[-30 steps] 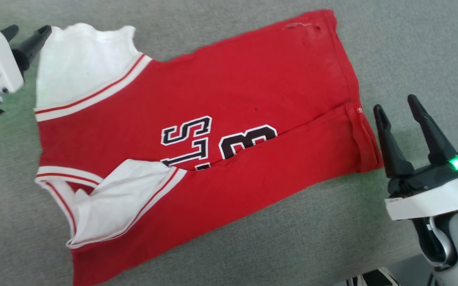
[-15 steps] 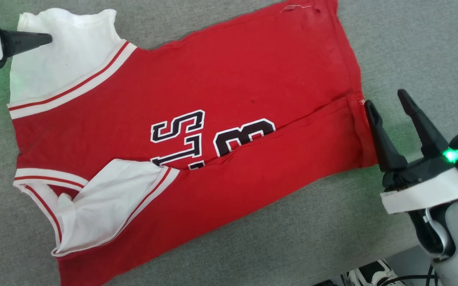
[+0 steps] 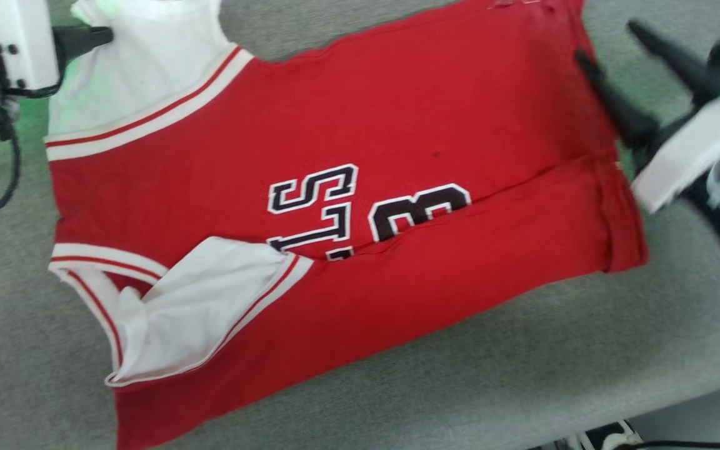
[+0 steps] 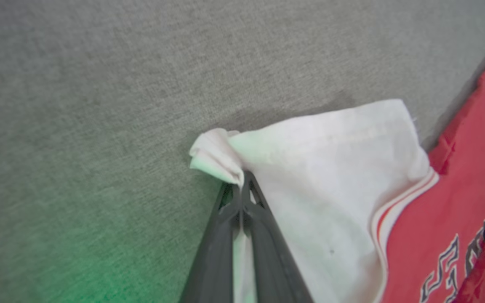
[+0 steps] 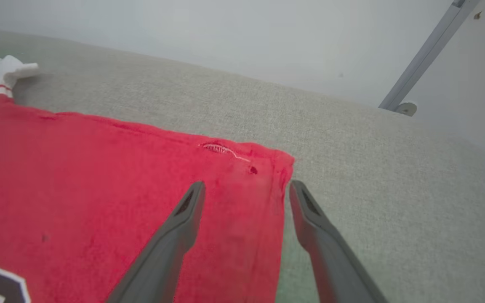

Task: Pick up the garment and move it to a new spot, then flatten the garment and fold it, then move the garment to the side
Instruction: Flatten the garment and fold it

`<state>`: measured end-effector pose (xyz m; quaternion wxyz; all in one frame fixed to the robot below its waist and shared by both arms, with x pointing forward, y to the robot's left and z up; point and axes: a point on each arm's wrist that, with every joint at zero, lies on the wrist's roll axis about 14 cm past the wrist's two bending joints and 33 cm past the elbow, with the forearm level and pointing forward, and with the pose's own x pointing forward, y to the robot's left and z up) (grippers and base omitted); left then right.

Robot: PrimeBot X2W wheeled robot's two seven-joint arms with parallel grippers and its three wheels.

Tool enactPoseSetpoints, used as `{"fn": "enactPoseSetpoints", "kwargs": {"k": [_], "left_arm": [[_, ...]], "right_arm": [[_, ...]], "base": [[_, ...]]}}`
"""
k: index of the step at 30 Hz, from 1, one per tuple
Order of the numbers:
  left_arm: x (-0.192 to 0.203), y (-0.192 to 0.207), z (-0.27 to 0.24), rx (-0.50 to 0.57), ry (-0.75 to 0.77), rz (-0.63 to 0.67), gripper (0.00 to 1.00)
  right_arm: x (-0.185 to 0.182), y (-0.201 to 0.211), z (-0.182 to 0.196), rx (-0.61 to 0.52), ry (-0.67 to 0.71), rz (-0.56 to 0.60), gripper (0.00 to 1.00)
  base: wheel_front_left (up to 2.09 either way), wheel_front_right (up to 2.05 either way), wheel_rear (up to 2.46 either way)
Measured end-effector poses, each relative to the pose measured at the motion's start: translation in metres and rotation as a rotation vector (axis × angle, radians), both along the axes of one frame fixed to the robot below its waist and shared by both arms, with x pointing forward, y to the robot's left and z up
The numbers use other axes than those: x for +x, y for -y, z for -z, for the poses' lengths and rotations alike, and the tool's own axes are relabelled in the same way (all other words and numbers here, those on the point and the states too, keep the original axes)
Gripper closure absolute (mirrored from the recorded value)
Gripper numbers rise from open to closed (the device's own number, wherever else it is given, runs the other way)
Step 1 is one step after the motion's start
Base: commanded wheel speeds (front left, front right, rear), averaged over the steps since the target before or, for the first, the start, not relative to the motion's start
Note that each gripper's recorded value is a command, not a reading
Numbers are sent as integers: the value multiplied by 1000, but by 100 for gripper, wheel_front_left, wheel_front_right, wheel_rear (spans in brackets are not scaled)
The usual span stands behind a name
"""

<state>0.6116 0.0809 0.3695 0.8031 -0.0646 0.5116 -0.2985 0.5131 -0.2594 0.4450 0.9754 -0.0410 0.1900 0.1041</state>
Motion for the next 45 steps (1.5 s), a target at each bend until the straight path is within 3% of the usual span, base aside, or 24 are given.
{"fn": "enactPoseSetpoints", "kwargs": {"k": [7, 13, 18, 19, 21, 22, 28, 34, 45], "left_arm": [[-10, 1, -2, -16, 15, 22, 100], [-13, -3, -2, -21, 21, 32, 100], [-16, -3, -1, -35, 25, 29, 100], [-17, -3, -1, -36, 25, 28, 100], [-18, -2, -2, -41, 33, 26, 100], [-18, -1, -4, -47, 41, 25, 100], [-30, 12, -23, -121, 113, 14, 100], [-46, 11, -78, -222, 283, -11, 100], [-142, -9, -124, -355, 468, -45, 100]], "right_arm": [[41, 13, 19, -4, -260, 36, 0], [41, 13, 54, 11, -526, 57, 0], [46, 5, 62, 15, -594, 40, 0], [47, 5, 63, 17, -604, 40, 24], [49, 2, 63, 29, -608, 38, 96], [50, 3, 62, 38, -598, 44, 100], [54, 2, 47, 76, -513, 52, 100], [44, 8, 15, 70, -400, 38, 100], [-16, 12, -11, 35, -327, -31, 100]], "base": [[0, 0, 0], [0, 0, 0], [0, 0, 0], [0, 0, 0], [0, 0, 0], [0, 0, 0], [0, 0, 0], [0, 0, 0], [0, 0, 0]]}}
